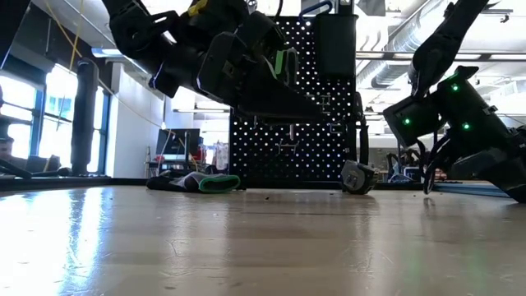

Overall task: Hang tools onto peg board
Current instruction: Put the silver socket into the black bin on the pegboard

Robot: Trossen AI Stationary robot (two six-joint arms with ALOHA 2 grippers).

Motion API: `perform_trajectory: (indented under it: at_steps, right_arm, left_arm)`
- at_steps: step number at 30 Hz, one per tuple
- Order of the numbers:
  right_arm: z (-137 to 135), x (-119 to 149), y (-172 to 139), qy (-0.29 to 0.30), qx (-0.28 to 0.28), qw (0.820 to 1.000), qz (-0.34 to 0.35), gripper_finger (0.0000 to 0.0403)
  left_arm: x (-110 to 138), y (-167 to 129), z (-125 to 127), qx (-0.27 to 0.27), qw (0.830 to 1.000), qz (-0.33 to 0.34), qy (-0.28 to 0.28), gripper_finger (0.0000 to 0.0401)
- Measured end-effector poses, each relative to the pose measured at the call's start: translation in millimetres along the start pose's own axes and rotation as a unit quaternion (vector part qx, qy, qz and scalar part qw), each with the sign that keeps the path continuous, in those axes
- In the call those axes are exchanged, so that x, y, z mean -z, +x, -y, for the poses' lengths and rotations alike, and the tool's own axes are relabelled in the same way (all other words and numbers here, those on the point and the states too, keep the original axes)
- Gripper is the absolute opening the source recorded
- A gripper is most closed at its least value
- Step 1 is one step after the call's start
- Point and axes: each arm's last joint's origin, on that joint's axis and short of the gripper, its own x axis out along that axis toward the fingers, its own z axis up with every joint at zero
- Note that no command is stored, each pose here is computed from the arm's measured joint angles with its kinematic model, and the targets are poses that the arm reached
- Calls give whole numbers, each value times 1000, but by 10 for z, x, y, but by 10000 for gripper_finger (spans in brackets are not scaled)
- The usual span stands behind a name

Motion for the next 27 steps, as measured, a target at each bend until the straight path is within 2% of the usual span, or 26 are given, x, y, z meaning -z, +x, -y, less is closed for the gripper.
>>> perform_trajectory:
  at_steps: [7,15,27]
  right_arm:
    - [17,-11,-5,27,26,999,23,215]
    - [40,-26,-8,91,56,993,56,215]
    - [127,-97,-8,168,46,984,48,215]
  left_arm:
    - [10,0,1,1,1000,-5,8,136]
    - [11,0,2,1,1000,-6,28,136]
    - [22,0,10,10,998,-10,59,136]
